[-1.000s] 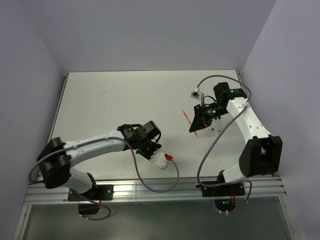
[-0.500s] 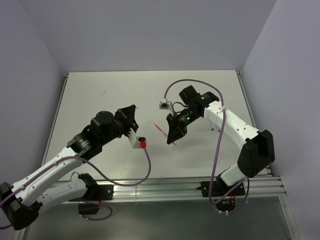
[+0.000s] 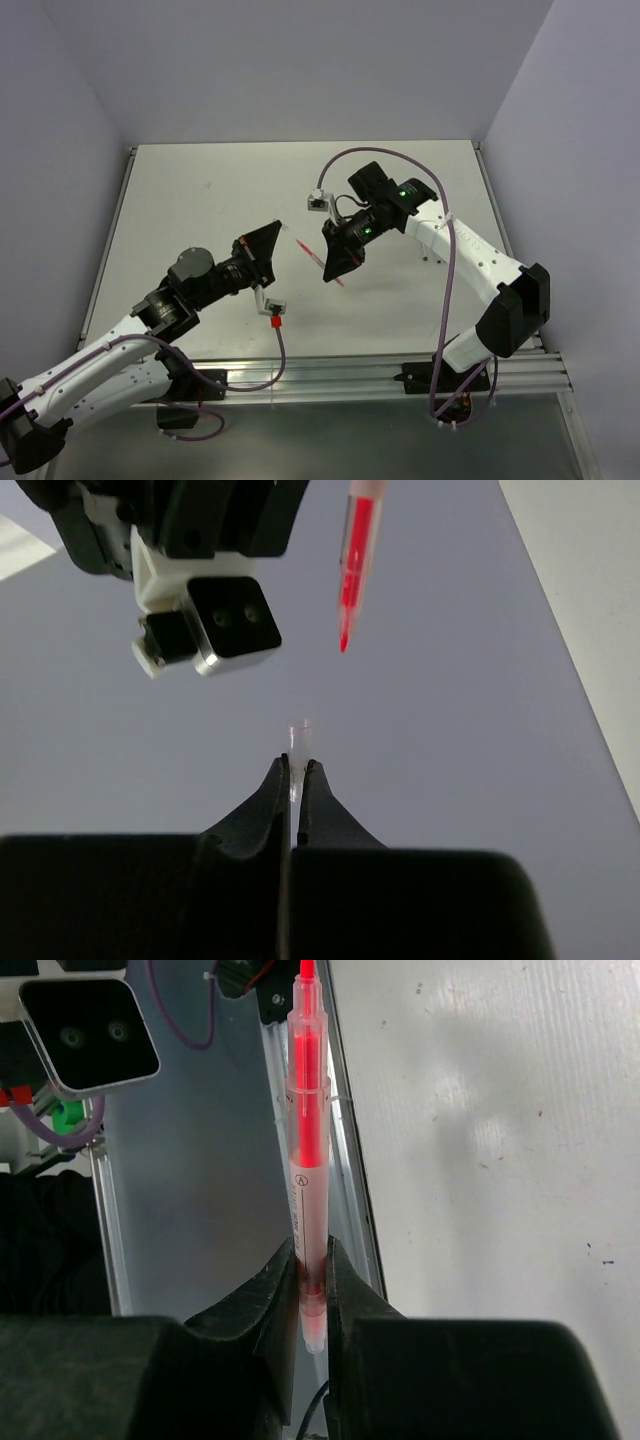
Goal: Insert the pens into the pen caps
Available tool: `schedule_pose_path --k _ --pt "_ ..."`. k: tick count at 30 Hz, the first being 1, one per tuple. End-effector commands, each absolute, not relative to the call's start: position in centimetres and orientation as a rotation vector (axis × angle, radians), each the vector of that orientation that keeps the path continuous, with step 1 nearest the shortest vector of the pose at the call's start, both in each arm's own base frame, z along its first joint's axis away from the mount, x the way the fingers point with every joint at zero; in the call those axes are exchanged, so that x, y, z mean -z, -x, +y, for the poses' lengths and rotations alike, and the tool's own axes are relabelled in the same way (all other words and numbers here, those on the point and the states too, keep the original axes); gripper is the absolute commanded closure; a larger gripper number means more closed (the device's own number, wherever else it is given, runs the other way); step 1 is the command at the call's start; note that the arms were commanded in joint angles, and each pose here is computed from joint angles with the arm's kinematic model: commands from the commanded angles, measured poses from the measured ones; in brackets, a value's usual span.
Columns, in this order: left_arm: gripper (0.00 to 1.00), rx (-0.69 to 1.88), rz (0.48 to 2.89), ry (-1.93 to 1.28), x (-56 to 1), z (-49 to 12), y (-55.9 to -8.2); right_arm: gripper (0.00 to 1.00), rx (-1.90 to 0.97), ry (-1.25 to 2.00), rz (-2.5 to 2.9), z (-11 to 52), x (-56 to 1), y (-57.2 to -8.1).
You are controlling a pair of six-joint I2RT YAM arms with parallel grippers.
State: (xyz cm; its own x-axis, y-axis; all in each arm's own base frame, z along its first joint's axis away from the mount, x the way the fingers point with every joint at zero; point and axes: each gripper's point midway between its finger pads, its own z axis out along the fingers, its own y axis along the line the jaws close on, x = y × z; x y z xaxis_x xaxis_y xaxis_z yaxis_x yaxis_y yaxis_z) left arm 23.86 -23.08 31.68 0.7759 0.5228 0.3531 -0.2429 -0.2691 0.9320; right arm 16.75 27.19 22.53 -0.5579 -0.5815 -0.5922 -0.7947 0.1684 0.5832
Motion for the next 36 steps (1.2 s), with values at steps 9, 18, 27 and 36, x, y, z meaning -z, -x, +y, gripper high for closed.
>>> schedule_pose_path --k 9,18,27,36 --pt "1.00 -0.727 0.078 -1.675 -32.8 -24.2 -21.4 1.00 -1.309 1.363 2.144 28.3 -24.2 -16.8" --pt "1.00 -0.703 0.113 -1.710 -31.5 -24.1 -21.6 1.00 -1.291 1.366 2.131 28.4 -24.6 -16.7" --pt "1.00 -0.666 0.124 -1.774 -29.3 -24.3 -21.6 1.00 -1.282 1.376 2.122 28.5 -24.9 -16.5" --pt "1.00 -0.649 0.112 -1.779 -28.9 -24.8 -21.6 1.00 -1.283 1.389 2.120 28.5 -24.9 -16.0"
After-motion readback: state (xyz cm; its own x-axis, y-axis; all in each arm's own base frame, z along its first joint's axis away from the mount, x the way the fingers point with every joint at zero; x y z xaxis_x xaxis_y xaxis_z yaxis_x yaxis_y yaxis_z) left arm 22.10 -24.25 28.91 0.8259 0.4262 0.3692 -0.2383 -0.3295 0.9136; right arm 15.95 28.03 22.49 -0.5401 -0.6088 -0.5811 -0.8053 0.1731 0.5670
